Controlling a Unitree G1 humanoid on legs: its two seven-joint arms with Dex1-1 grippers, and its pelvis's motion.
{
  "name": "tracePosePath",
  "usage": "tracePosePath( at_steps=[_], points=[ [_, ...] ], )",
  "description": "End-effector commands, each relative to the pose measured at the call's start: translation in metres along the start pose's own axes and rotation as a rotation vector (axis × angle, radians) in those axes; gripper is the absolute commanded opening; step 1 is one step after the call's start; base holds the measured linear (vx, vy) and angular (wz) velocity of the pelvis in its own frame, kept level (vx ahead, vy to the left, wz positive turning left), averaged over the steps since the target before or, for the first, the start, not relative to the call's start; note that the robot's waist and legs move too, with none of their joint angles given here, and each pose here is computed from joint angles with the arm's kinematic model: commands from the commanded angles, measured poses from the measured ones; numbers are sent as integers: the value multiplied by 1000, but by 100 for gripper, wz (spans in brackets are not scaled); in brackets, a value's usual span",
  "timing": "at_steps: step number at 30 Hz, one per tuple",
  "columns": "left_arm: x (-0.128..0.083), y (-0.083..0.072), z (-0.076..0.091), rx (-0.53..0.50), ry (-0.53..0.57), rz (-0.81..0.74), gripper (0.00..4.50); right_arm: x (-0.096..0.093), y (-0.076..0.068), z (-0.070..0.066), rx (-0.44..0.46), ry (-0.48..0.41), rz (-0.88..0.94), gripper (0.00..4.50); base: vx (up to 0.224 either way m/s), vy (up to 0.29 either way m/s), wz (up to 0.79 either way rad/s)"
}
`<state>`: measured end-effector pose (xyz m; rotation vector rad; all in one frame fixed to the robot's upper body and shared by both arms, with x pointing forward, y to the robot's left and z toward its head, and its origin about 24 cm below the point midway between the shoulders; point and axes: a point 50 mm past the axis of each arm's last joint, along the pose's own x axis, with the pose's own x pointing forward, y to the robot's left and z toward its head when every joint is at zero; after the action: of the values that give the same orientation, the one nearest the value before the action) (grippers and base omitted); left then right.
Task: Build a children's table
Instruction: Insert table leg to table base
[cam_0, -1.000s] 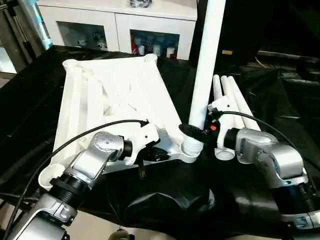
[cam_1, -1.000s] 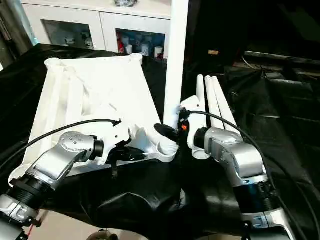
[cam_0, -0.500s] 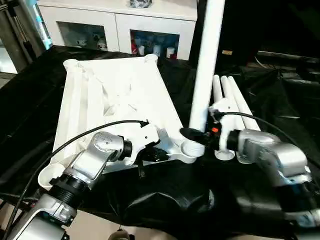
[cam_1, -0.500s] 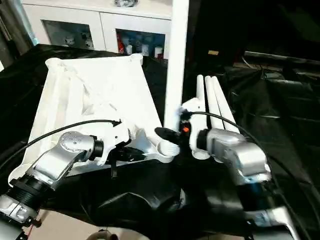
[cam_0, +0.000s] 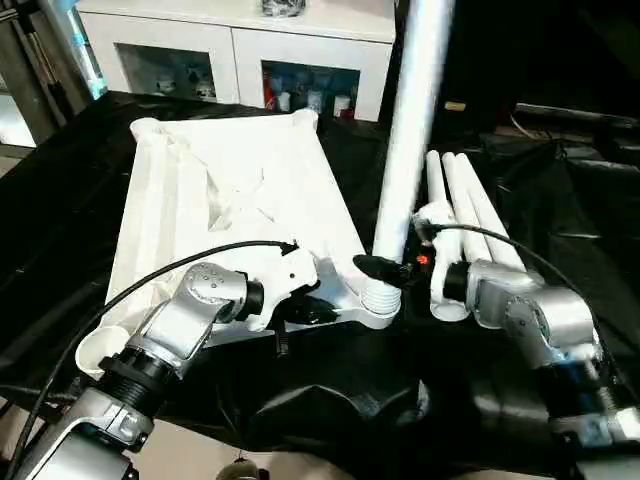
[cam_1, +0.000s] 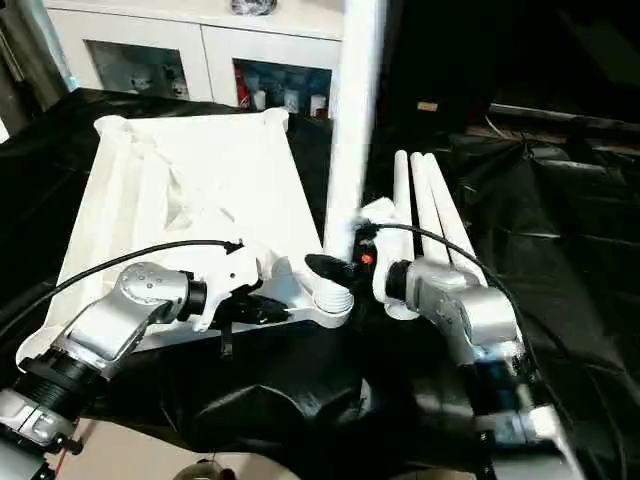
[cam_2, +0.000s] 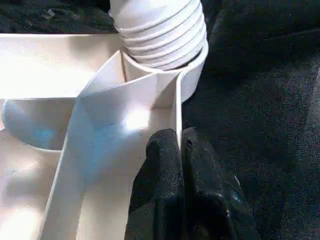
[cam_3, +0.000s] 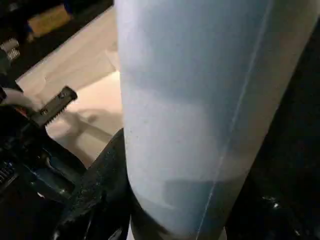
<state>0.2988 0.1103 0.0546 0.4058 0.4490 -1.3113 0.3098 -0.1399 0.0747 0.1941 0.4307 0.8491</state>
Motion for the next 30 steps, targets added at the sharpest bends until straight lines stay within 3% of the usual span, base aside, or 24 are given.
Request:
tracePosePath(
  at_steps=[1, 3, 6, 12, 21, 27, 30],
  points=[
    [3, -6, -7, -12, 32, -45, 0, -7, -9, -17, 43, 28, -63, 190, 0, 0, 0],
    [2, -5, -8, -8, 37, -38, 0, -8, -13, -34, 65, 24, -113, 189, 0, 0, 0],
    [1, -3, -8, -2, 40, -28, 0, -9, -12, -46, 85, -18, -152, 189, 0, 0, 0],
    [2, 0, -7, 5, 44, -12, 0, -12, -6, -58, 100, -89, -157, 189, 0, 0, 0],
    [2, 3, -8, 10, 50, 0, 0, -15, 0, -60, 0, -126, -162, 189, 0, 0, 0],
    [2, 3, -9, 10, 55, 3, 0, -15, 5, -59, -68, -107, -135, 189, 0, 0, 0],
    [2, 4, -9, 11, 53, 4, 0, -14, 5, -61, -136, -39, -106, 189, 0, 0, 0]
  ],
)
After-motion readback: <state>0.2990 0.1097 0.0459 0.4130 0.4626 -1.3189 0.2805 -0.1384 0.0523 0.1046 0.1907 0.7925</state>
